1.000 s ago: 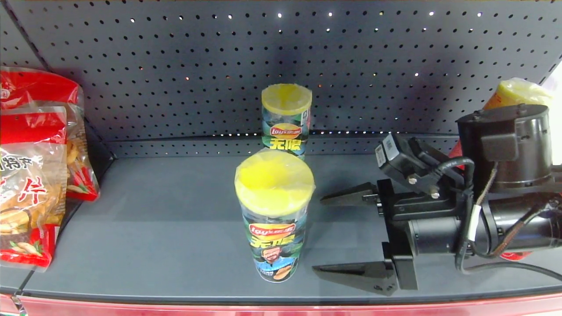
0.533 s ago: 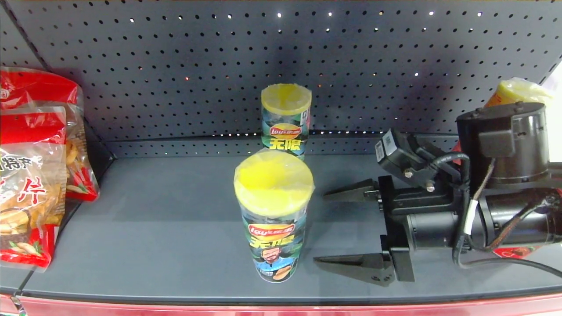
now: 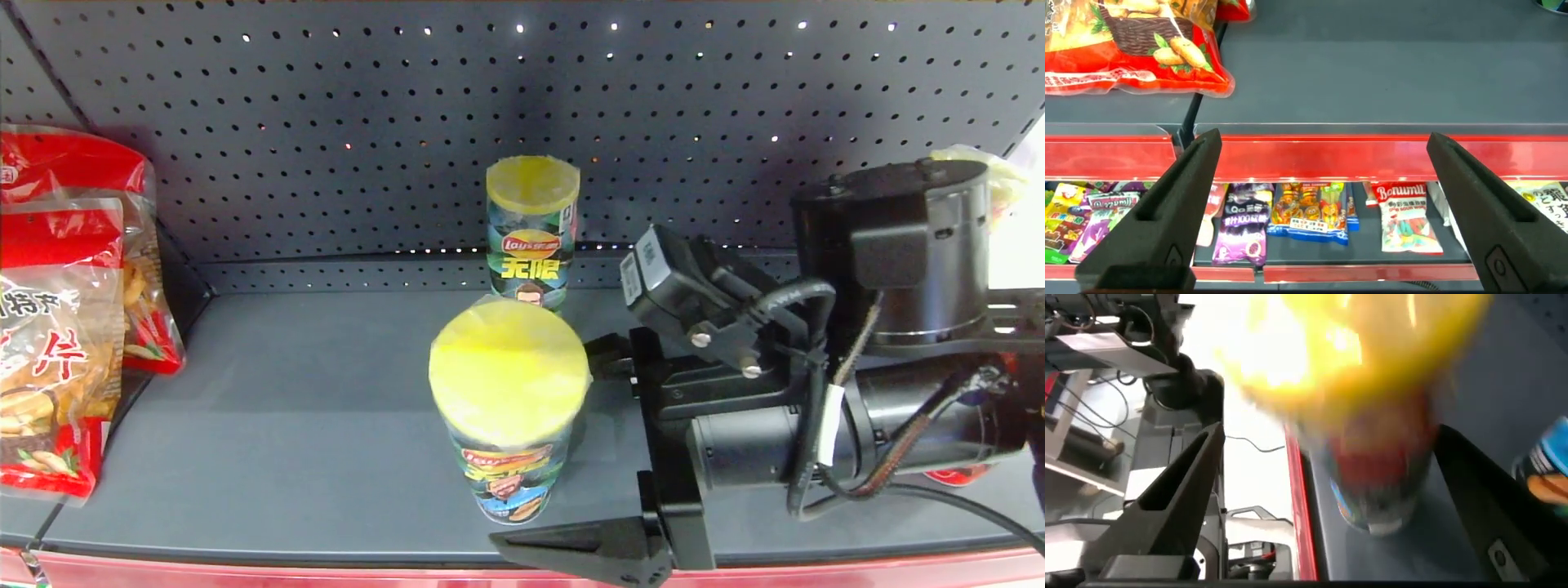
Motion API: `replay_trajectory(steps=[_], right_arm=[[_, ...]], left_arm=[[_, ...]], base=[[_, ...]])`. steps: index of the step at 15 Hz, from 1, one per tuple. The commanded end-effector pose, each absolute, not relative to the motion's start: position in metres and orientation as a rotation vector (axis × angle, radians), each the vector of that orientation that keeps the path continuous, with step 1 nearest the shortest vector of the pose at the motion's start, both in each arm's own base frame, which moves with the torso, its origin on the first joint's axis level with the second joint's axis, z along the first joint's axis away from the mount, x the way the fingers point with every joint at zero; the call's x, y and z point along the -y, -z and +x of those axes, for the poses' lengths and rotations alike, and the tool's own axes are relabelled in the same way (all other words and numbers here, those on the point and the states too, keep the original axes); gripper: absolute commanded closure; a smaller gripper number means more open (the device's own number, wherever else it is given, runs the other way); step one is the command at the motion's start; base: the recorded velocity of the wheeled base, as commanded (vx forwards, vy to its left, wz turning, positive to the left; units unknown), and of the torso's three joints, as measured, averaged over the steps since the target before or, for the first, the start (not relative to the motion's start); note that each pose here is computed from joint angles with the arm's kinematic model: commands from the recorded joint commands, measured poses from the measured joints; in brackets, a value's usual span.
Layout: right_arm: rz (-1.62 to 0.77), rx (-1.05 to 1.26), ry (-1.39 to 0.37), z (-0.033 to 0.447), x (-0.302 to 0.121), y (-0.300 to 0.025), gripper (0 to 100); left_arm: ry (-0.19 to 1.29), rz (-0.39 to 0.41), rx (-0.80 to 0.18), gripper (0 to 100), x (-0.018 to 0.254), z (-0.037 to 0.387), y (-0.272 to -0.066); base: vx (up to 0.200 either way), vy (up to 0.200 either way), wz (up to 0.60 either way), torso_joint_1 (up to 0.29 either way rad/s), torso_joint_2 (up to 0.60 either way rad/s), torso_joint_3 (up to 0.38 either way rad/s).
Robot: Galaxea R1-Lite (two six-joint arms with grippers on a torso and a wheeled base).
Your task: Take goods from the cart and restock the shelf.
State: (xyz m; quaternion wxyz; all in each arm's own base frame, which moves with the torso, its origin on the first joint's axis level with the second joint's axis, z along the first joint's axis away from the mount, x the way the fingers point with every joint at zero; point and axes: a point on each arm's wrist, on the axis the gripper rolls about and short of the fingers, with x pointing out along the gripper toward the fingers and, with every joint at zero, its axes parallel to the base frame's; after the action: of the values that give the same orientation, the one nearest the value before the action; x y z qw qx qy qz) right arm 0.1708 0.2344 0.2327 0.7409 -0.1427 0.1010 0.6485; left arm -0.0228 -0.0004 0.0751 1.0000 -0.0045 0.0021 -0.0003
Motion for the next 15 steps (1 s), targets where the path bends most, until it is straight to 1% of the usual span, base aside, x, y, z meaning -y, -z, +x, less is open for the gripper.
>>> replay_trajectory(steps=[1, 3, 10, 15], right_arm=[[-0.319, -0.247, -1.434, 0.174, -0.244, -0.225, 0], [-0.322, -0.267, -1.434, 0.179, -0.249, -0.219, 0], [-0.320, -0.273, -1.423, 0.188, -0.256, -0.214, 0], [-0.305, -0.272, -1.349, 0.211, -0.245, -0.215, 0]], left_arm=[[0.000, -0.009, -0.006, 0, 0.000, -0.023, -0.075], [0.000, -0.009, -0.006, 0, 0.000, -0.023, -0.075], [0.000, -0.009, -0.006, 0, 0.000, -0.023, -0.075], [0.002, -0.009, -0.006, 0, 0.000, -0.023, -0.075]], base=[[0.000, 0.000, 0.00, 0.000, 0.00, 0.000], [0.000, 0.000, 0.00, 0.000, 0.00, 0.000], [0.000, 0.000, 0.00, 0.000, 0.00, 0.000], [0.000, 0.000, 0.00, 0.000, 0.00, 0.000]])
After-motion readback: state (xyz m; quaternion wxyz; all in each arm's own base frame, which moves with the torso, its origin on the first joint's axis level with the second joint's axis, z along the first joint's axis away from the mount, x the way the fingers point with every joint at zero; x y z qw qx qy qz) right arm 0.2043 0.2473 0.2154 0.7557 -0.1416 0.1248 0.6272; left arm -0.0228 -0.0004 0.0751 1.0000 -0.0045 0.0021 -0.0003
